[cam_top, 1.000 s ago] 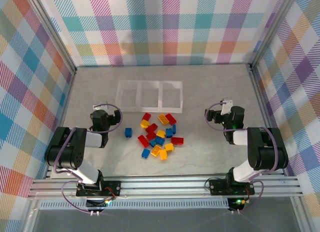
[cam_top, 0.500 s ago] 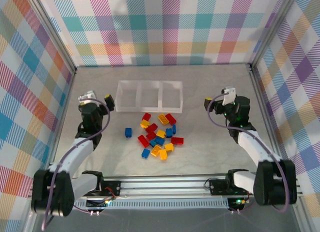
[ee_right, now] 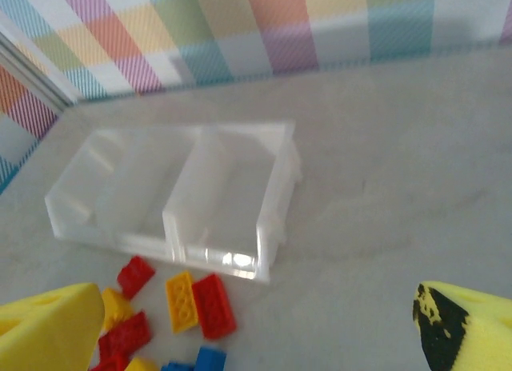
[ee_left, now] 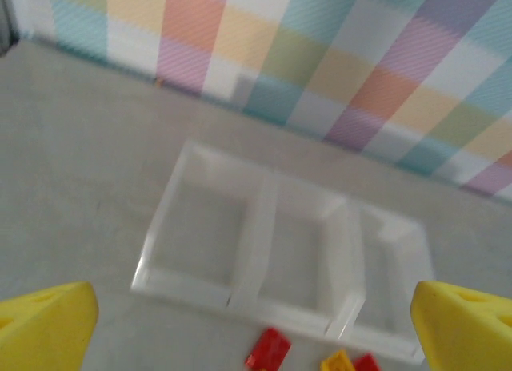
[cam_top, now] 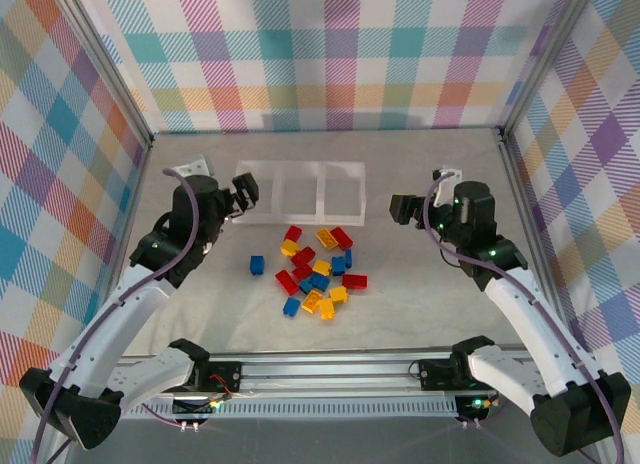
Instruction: Sort the legos into containers by color
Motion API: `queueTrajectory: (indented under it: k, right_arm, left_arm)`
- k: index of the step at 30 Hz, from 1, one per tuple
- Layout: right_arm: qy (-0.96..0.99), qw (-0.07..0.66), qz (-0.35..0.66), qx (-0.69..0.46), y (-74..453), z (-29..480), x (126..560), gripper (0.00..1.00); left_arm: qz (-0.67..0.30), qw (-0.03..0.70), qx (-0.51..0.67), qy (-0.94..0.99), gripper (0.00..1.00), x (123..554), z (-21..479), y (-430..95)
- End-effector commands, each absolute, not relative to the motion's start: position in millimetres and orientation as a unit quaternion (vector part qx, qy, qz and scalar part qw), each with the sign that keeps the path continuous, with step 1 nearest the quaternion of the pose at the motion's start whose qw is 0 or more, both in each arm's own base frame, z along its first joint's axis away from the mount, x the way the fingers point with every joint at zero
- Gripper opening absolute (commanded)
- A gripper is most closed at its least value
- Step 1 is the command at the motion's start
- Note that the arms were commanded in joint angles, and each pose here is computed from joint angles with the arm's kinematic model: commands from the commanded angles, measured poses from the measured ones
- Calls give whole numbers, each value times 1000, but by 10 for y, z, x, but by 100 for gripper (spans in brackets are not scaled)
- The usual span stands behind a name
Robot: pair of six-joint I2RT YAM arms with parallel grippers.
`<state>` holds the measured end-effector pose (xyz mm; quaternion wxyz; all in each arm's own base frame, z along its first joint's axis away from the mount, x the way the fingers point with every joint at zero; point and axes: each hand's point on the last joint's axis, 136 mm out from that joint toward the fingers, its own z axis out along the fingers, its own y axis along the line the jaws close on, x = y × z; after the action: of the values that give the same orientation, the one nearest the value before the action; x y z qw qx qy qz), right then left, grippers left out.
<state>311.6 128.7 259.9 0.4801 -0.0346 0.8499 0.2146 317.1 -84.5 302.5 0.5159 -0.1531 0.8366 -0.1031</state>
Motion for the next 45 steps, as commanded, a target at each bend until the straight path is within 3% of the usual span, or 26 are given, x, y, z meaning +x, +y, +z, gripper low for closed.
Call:
queueTrajectory:
  k: [1,8,14,20,31,39,45]
  right_arm:
    - [891,398,221,-7,1319,2366,2901,99]
    - [928,312,203,-18,1497,1919,2717,97]
    - [940,283,193,-8,1542,1633,2635,89]
    - [946,263,190,-10,1583,1481,2580,84]
    - [953,251,171,-15,1589,1379,2551,82]
    - [955,250,161,-14,1538,1362,2516,81]
    - [955,251,158,-13,1517,1354,2501,81]
  left_arm:
    - [-41,423,-194,884,100,2785,2615,-602]
    - [-1,322,-200,925,92,2525,2028,-574]
    - [15,234,-192,953,84,2405,1324,-695]
    - [27,185,-148,971,73,2481,1027,-891]
    - [1,155,-65,986,66,2718,709,-1315]
    - [20,148,-49,988,65,2845,598,-1352]
    - [50,137,-51,988,58,2864,496,-1283]
